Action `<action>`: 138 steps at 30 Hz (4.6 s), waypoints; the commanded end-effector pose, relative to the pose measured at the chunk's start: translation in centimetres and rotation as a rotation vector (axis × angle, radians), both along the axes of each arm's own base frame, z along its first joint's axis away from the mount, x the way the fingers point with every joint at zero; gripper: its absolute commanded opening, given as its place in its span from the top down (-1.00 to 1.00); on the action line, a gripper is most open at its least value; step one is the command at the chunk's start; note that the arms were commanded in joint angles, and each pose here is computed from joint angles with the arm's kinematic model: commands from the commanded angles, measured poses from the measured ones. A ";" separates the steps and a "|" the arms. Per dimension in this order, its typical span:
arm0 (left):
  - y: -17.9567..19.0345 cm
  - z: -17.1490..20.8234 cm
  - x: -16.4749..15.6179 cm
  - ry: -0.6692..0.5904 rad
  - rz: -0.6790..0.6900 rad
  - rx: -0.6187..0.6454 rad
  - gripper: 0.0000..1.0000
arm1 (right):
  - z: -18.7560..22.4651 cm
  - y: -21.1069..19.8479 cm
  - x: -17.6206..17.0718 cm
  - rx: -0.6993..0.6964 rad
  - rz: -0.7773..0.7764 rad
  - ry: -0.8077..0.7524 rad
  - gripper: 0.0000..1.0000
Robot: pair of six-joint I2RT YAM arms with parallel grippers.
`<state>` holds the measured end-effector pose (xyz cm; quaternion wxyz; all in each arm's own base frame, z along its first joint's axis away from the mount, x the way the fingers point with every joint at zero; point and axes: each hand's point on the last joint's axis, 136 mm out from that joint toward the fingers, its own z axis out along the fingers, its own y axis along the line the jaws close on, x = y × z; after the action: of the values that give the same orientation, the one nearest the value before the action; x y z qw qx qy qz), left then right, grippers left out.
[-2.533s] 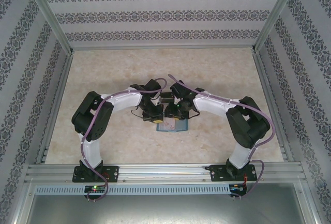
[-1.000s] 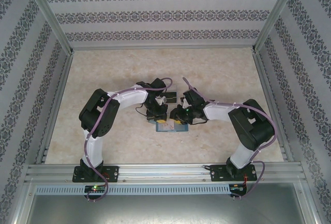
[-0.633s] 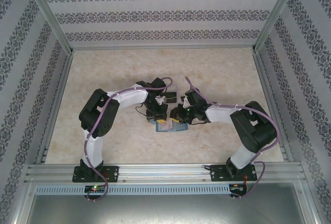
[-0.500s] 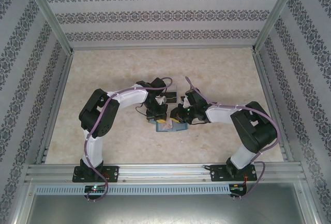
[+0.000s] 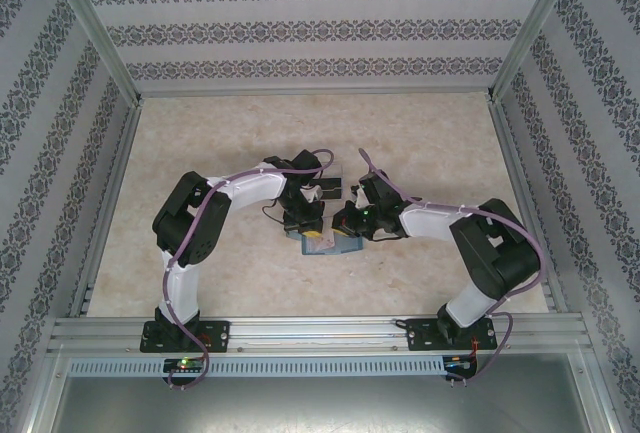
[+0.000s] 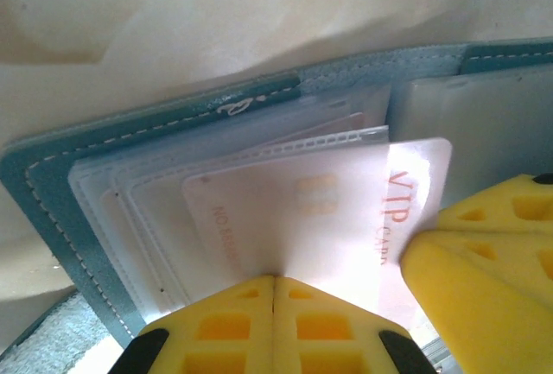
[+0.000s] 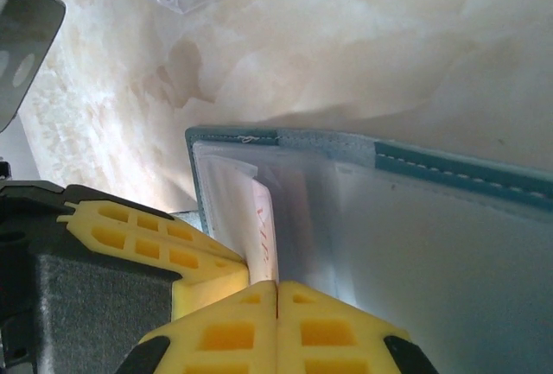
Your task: Take the credit cards out of the card holder
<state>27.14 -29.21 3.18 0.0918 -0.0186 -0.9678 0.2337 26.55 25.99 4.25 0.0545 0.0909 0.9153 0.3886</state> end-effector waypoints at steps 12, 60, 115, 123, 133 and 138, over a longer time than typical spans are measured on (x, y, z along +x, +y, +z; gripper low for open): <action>0.8 -1.5 -1.3 0.022 -0.027 0.068 1.00 | 1.3 -3.4 0.2 -0.256 0.046 -0.095 0.94; 0.5 -1.2 -1.1 0.020 -0.023 0.059 1.00 | 1.4 -2.1 -0.1 -0.359 0.110 -0.133 0.60; 6.2 5.4 2.4 -0.277 0.123 0.041 1.00 | 7.7 -3.1 3.0 -0.355 0.492 -0.504 0.92; 9.0 5.9 2.6 -0.313 0.192 0.045 1.00 | 9.2 -3.0 3.4 -0.445 0.900 -0.813 0.93; 10.0 5.5 1.6 -0.309 0.230 0.043 1.00 | 11.2 -2.5 6.6 -0.568 1.241 -1.000 1.00; 10.4 5.3 1.4 -0.306 0.243 0.046 1.00 | 11.4 -1.8 8.1 -0.569 1.339 -0.991 1.00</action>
<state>27.85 -19.47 7.69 -0.0605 0.0516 -0.9739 0.2126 35.05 24.60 16.03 0.2584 -0.6169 0.7364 0.1020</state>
